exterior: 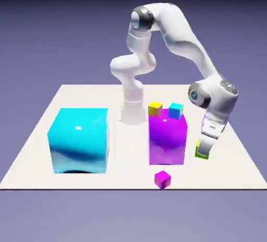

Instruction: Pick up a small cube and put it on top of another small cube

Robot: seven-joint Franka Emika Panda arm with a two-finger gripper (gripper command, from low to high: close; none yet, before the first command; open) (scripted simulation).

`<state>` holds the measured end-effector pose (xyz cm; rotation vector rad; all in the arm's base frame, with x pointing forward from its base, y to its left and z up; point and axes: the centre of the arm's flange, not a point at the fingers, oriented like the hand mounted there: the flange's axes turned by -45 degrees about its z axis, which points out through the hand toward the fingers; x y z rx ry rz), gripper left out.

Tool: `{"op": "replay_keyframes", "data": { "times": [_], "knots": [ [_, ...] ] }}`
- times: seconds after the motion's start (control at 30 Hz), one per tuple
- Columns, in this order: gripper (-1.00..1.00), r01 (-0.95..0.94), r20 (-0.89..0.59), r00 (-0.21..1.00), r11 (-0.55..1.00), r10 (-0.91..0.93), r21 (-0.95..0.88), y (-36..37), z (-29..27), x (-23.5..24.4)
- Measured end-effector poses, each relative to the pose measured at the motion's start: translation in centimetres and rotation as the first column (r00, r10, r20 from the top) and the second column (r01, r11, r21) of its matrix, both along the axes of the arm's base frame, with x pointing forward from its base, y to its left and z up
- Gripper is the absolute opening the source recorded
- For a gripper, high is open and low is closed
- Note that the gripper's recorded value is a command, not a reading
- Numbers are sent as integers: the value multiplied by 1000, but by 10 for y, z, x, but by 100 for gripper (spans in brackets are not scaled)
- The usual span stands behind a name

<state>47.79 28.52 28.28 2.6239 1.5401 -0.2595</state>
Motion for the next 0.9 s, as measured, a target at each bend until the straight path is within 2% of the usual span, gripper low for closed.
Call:
{"op": "replay_keyframes", "data": {
  "times": [0.3,0.6,0.67,0.8,0.83,0.9],
  "knots": [
    [-100,260,-5,966,966,-260,4,-42,103,-51],
    [-100,491,-1,871,871,-491,-15,-82,173,-124],
    [-100,496,0,868,868,-496,-16,-83,174,-126],
    [-100,496,-1,868,868,-496,-16,-87,110,-134],
    [100,496,-1,868,868,-496,-16,-88,106,-135],
    [100,496,2,868,868,-496,-18,-88,106,-135]
  ]
}}
